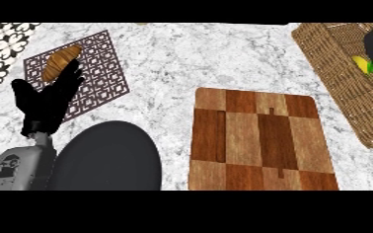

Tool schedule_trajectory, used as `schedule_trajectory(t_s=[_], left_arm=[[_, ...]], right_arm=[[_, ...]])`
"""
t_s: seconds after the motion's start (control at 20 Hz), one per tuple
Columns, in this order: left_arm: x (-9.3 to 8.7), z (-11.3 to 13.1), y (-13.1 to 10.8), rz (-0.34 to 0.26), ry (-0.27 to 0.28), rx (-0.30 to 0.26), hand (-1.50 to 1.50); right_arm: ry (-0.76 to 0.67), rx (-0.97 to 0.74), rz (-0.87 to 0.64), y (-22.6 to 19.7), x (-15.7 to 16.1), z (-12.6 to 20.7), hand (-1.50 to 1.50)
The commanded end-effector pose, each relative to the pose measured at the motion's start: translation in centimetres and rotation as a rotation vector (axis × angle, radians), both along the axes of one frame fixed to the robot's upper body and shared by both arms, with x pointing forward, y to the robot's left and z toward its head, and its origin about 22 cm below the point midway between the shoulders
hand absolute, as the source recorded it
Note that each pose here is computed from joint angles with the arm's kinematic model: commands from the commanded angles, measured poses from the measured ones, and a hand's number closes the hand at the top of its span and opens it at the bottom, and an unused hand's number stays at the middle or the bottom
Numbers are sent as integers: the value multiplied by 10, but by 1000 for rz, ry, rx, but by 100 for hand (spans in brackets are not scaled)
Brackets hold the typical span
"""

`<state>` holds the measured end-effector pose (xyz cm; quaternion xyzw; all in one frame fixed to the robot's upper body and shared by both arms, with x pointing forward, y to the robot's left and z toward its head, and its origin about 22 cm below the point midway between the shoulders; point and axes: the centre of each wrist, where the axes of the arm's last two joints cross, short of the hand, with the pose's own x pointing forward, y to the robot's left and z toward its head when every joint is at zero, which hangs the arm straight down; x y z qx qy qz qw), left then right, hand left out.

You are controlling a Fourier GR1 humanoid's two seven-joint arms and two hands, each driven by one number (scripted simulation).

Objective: Pick the lemon from the cutting board and place it in the basket

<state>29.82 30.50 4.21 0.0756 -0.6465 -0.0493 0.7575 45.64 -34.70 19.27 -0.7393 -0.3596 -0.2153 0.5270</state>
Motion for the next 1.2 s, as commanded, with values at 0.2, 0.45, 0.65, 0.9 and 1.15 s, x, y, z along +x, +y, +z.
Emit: schedule_trajectory(t_s=[0.2,0.45,0.65,0.9,1.15], left_arm=[[0,-4,10,21,21,0,0],[-8,-2,22,40,43,17,0],[-11,-10,18,84,43,-6,0],[-20,-16,26,127,55,-12,0],[-28,-13,41,152,53,17,0]], right_arm=[[-347,16,-111,-15,-9,14,-150],[-544,12,-160,-21,-19,27,-150],[-532,79,-100,6,-26,16,-150],[-437,165,-45,10,-55,-20,-150],[-430,192,24,27,-90,-39,-150]])
